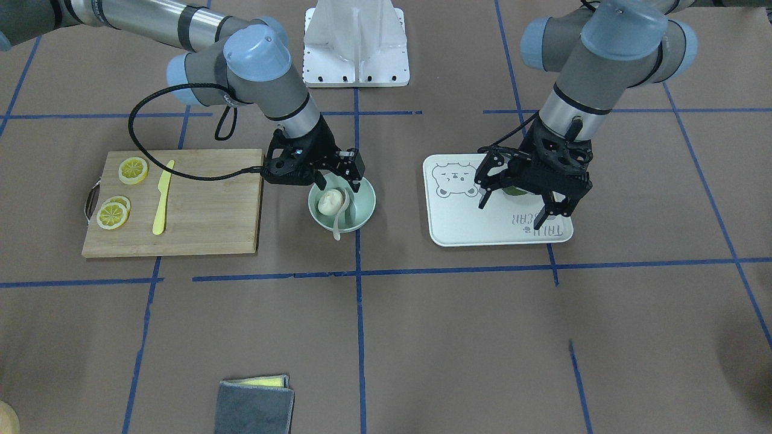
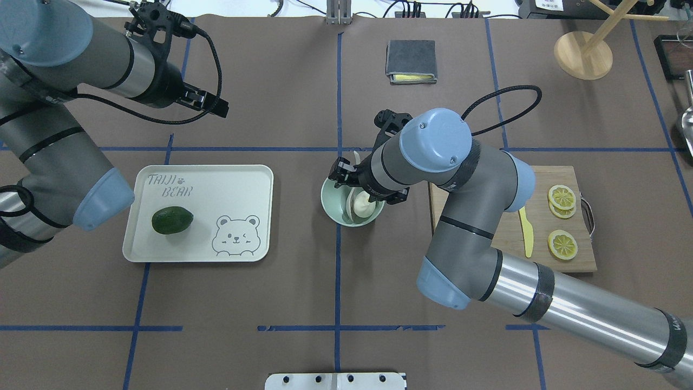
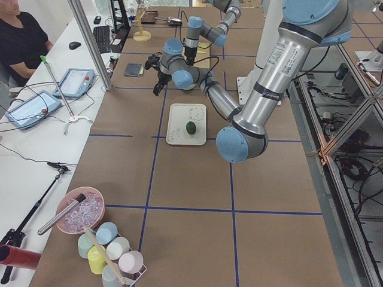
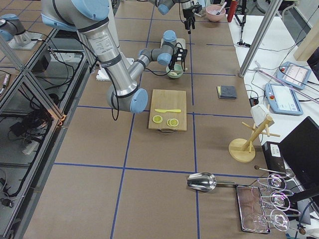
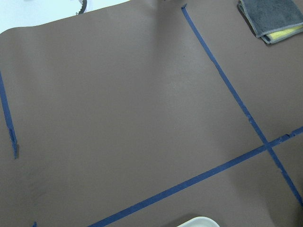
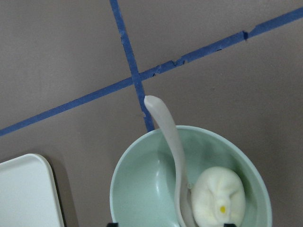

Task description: Put spoon and bun in bowl

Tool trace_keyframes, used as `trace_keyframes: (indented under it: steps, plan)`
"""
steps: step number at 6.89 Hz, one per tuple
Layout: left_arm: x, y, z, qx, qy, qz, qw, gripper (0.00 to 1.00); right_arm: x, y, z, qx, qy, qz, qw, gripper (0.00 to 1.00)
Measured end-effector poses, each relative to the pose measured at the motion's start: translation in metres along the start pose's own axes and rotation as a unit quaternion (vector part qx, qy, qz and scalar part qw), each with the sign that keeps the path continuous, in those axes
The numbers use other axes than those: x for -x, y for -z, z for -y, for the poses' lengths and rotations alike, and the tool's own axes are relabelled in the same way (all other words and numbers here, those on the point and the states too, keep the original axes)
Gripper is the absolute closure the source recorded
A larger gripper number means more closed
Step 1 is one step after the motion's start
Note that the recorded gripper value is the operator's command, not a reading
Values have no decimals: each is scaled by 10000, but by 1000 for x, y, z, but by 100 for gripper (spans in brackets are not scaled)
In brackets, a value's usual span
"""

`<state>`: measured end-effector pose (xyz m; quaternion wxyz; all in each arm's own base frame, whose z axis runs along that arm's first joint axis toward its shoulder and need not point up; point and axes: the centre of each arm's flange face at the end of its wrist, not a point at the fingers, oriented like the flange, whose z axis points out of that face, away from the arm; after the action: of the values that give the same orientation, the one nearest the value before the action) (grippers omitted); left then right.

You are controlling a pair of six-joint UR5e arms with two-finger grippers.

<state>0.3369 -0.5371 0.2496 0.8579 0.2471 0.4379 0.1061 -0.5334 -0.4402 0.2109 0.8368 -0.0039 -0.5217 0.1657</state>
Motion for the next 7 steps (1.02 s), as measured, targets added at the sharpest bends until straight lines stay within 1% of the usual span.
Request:
trace_keyframes:
  steps: [1,2,3,4,5,6,7]
  plan:
    - [1,0,-1,3,3,8,10000,1,-1,4,4,-19,-32,19,10000,0]
    - [6,-1,-5,24,2,38,10000,1,-13,13,17,-56,-85,7,9999,0]
    - [20,-4,-18,101,-9,112,9999,1,-50,30,43,-46,-111,-90,9999,0]
    - [41,-9,-35,223,-114,229,9994,1,-105,55,77,32,-13,-250,9997,0]
    - [74,-9,-49,333,-363,406,9980,1,-174,86,112,88,234,-458,9986,0]
    - [111,-1,-54,377,-611,597,9956,1,-237,116,144,91,525,-652,9965,0]
    - [154,13,-59,442,-842,743,9927,1,-298,148,177,68,839,-841,9929,0]
